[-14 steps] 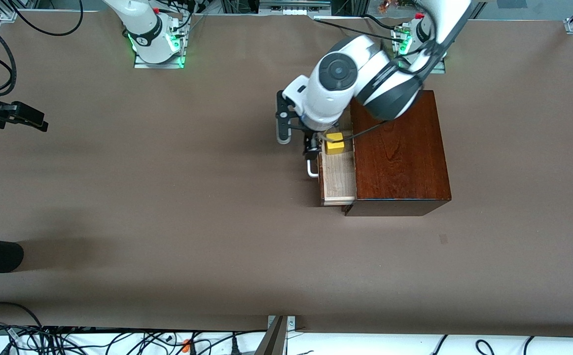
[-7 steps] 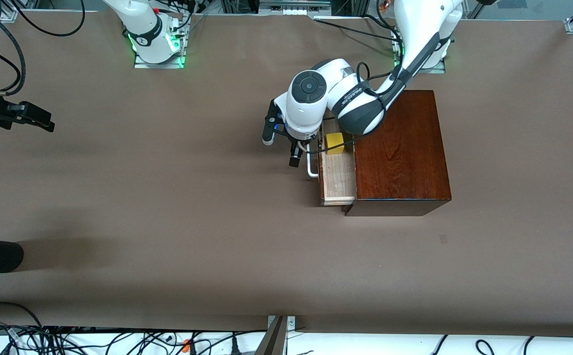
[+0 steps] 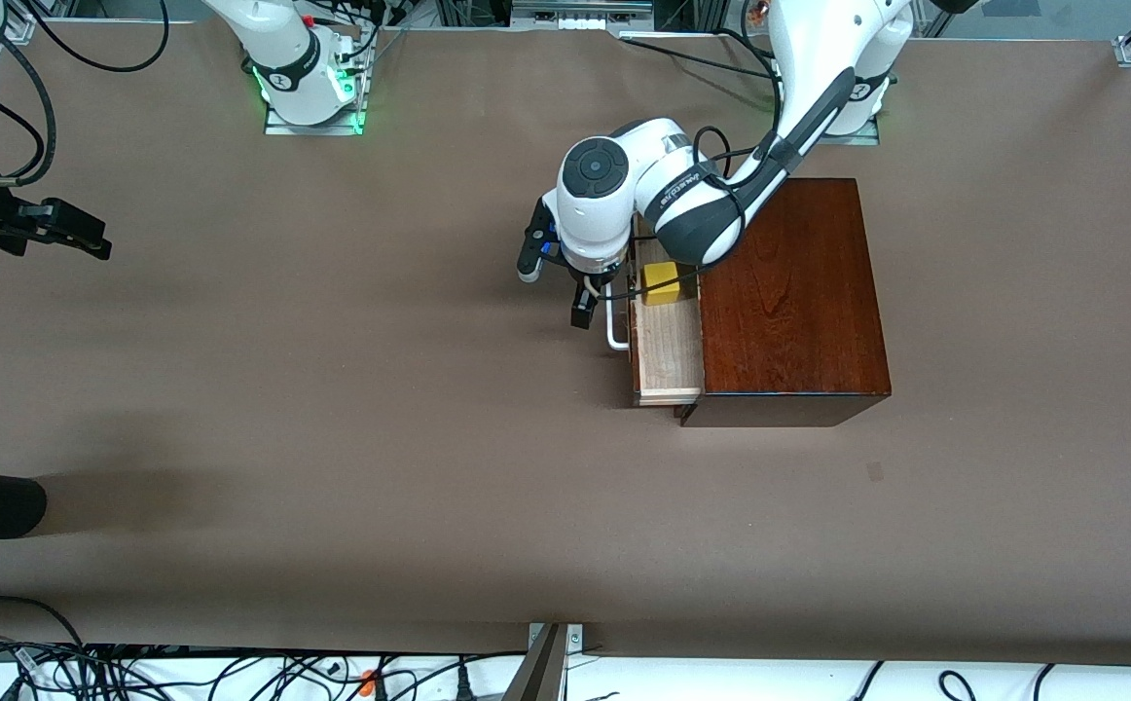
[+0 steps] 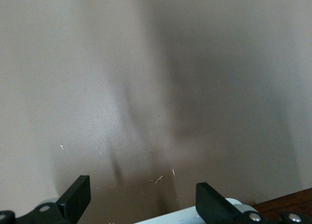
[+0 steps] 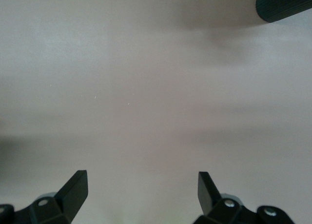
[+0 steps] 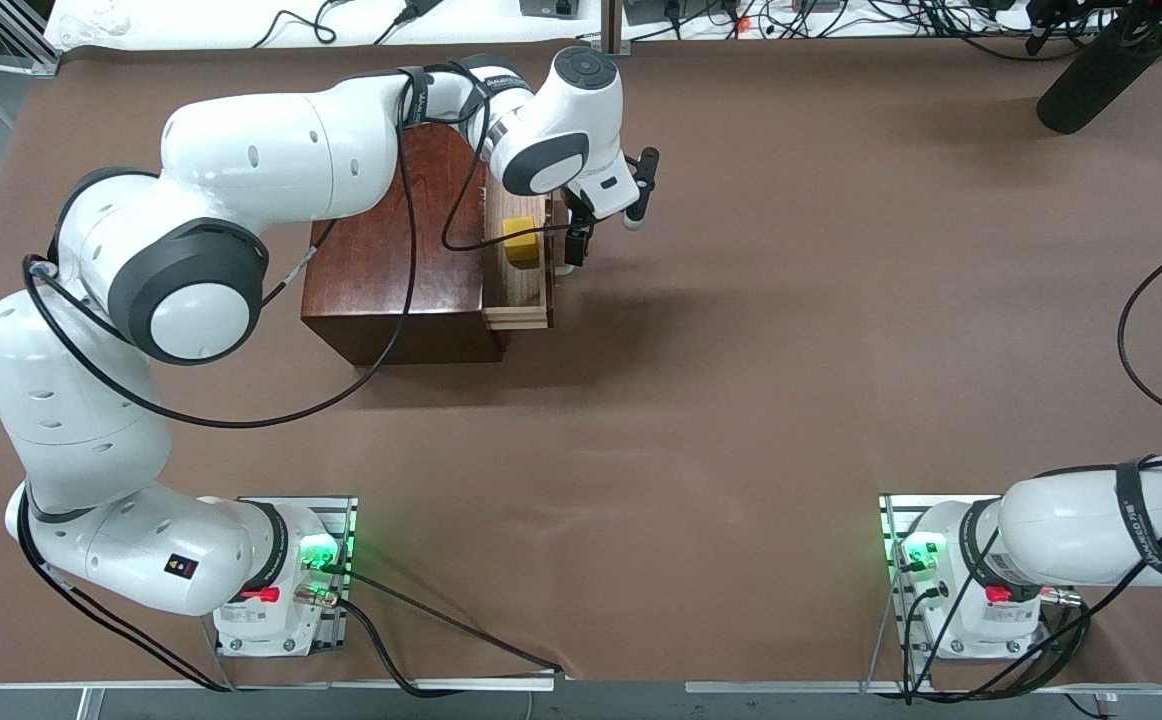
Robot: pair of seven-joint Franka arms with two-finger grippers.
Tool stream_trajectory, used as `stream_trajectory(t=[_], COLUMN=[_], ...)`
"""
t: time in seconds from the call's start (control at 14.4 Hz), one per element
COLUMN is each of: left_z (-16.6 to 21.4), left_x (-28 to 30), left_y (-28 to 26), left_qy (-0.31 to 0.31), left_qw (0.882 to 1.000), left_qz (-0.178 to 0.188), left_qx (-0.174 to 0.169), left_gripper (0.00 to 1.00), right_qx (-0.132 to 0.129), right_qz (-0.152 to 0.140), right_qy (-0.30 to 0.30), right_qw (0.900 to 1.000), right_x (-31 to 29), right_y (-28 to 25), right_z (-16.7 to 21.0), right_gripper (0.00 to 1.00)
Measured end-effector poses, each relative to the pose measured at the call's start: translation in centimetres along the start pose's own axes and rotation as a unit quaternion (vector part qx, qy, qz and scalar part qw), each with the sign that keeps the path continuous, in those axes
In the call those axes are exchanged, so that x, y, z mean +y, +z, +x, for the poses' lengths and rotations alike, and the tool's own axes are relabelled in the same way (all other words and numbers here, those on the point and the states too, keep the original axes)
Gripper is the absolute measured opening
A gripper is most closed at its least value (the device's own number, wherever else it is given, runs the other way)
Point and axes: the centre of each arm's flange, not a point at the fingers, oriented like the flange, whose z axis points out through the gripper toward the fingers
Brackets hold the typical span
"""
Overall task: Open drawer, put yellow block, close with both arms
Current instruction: 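Push the drawer shut into the box with the left gripper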
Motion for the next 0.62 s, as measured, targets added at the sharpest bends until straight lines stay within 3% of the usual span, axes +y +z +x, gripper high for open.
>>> stream_trajectory(t=[0.62], left_z=[-2.5], left_x=[-0.1], left_y=[0.1], left_qy=[-0.017], left_qw=[0.998], left_qz=[-0.037], left_qx=[-0.042], left_gripper=[1.0], right_qx=[-0.003], right_qz=[0.0], right_qy=[-0.001], right_qw=[1.0], right_x=[-0.1], right_y=[0.4], right_z=[0.2], right_gripper=[1.0])
